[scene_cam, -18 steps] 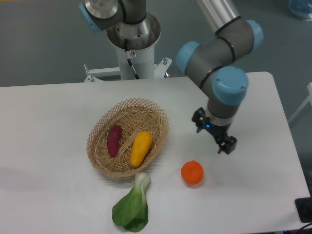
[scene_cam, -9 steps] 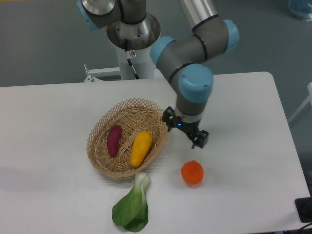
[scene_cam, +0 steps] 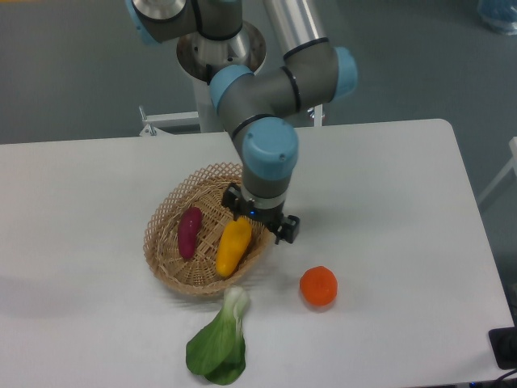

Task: Pick up the mango from the basket
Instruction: 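Move the open gripper over the basket above the yellow mango, then lower the gripper onto the yellow mango and close on it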

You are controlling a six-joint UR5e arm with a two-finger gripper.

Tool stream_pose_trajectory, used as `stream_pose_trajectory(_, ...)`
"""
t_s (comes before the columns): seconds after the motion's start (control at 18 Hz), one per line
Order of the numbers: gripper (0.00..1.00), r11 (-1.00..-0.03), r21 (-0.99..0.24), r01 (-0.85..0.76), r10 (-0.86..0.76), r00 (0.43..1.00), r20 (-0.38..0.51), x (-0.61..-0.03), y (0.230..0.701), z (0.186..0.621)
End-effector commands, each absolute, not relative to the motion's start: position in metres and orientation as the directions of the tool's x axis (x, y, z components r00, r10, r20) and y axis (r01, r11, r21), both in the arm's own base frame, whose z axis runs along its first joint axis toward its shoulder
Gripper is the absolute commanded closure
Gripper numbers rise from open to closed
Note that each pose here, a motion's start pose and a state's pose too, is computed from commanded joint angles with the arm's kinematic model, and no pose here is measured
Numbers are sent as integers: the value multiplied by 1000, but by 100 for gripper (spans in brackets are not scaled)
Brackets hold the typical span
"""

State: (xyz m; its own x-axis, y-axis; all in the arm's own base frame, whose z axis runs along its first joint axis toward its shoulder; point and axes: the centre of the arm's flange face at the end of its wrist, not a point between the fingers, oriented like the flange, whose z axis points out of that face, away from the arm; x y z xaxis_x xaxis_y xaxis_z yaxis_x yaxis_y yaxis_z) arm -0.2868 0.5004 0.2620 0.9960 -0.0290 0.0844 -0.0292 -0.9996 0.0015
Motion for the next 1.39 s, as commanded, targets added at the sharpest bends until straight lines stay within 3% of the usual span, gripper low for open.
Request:
stream_pose_trajectory(0.5,0,-994,-5,110,109,991,73,-274,514,246)
stream_pose_trajectory(1.39,0,-993,-9,116,115,991,61,-270,520,224)
